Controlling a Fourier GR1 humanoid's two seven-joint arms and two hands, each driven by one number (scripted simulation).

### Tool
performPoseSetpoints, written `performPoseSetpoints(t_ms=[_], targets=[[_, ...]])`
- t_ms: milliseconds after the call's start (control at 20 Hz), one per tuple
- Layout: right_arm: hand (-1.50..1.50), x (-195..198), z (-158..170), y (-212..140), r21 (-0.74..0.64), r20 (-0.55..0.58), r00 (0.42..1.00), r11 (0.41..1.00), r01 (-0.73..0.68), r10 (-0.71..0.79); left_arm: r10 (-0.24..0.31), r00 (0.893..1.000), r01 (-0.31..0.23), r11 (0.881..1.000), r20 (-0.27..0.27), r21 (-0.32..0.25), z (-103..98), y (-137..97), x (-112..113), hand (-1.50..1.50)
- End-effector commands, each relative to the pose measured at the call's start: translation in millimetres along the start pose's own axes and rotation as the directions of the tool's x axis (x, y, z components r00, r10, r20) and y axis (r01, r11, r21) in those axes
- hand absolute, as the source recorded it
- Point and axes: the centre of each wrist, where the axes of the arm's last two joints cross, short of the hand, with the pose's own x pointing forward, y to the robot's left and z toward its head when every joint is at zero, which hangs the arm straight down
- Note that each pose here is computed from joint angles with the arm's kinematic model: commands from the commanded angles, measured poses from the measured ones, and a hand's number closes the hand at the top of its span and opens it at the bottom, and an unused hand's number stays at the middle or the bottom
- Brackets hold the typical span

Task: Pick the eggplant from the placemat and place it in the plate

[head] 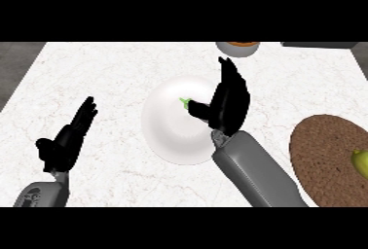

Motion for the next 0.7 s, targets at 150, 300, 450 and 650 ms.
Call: performPoseSetpoints(t_ms=[150, 300, 450, 650], targets=[[-1.5, -22, 5, -7, -0.209, -0.142, 0.909, 0.909, 0.36, -0.393, 0.007, 1.0, -0.007, 1.0, -0.02, 0.029, 19, -3, -13, 0.0], [-1.5, -31, 17, -13, -0.247, -0.139, 0.856, 0.854, 0.457, -0.498, 0.004, 1.0, -0.002, 0.999, -0.025, 0.044, 12, 13, -6, 0.0], [-1.5, -49, 52, -22, -0.238, -0.128, 0.833, 0.832, 0.501, -0.539, 0.01, 1.0, -0.009, 0.998, -0.019, 0.066, 11, 9, -4, 0.0], [-1.5, -91, 77, -49, -0.244, -0.095, 0.844, 0.834, 0.495, -0.529, 0.016, 1.0, -0.015, 0.999, -0.025, 0.052, 10, 23, -2, 0.0]])
